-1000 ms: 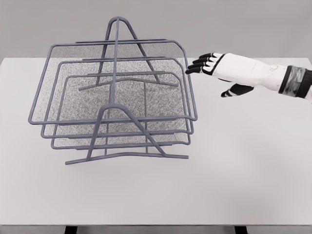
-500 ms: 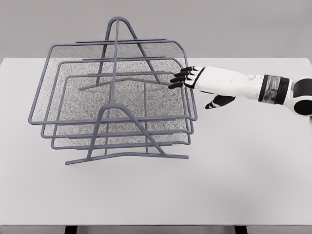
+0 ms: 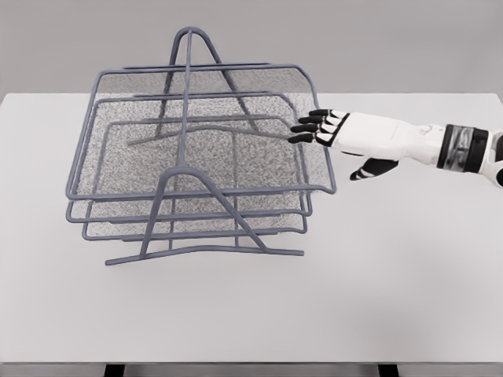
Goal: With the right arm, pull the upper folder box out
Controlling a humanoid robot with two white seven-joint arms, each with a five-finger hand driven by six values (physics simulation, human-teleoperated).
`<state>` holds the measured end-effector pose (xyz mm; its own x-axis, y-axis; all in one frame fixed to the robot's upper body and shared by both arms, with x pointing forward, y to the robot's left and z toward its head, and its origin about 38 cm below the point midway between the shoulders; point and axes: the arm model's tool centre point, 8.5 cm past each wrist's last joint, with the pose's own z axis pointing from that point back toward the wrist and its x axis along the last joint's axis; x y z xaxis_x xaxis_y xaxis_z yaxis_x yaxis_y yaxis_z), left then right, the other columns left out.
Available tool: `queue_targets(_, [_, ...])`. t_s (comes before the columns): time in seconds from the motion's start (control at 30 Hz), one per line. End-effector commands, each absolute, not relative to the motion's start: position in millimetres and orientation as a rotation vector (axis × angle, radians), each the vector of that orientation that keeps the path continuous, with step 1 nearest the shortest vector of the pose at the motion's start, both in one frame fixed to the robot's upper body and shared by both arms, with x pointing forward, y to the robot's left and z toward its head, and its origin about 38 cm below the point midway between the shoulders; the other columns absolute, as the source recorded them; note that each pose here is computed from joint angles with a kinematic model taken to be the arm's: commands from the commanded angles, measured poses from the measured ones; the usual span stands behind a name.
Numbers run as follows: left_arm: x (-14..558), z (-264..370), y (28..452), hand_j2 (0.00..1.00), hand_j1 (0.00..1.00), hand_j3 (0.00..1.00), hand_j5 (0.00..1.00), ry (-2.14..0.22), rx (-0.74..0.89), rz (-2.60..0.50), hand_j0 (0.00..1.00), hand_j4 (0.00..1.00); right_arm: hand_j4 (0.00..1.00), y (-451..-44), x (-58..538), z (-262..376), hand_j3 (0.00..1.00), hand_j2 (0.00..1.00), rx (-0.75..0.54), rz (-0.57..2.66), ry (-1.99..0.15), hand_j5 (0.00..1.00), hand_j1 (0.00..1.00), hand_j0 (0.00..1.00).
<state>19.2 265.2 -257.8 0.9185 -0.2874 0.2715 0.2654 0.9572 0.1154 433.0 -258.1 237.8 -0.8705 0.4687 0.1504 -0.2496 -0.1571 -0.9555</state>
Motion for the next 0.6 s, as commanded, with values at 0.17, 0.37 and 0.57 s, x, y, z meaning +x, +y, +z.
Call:
queue_targets(0.17, [19.3,-257.8,265.2,1.00,1.00,1.00,1.00,-0.290,0.077,-0.285,1.00,1.00,1.00,-280.7,431.4,236.9,1.00,1.00,-0.317,2.105,-1.578,1.00,1.00,1.00])
queue_targets(0.37, [19.4,-257.8,265.2,1.00,1.00,1.00,1.00,-0.292,0.077,-0.284,1.00,1.00,1.00,-291.1,427.3,243.8,1.00,1.00,-0.342,2.111,-1.565,1.00,1.00,1.00])
queue_targets(0.57, [19.3,-257.8,265.2,1.00,1.00,1.00,1.00,-0.290,0.077,-0.284,1.00,1.00,1.00,-303.2,425.8,246.8,1.00,1.00,-0.368,2.110,-1.537,1.00,1.00,1.00])
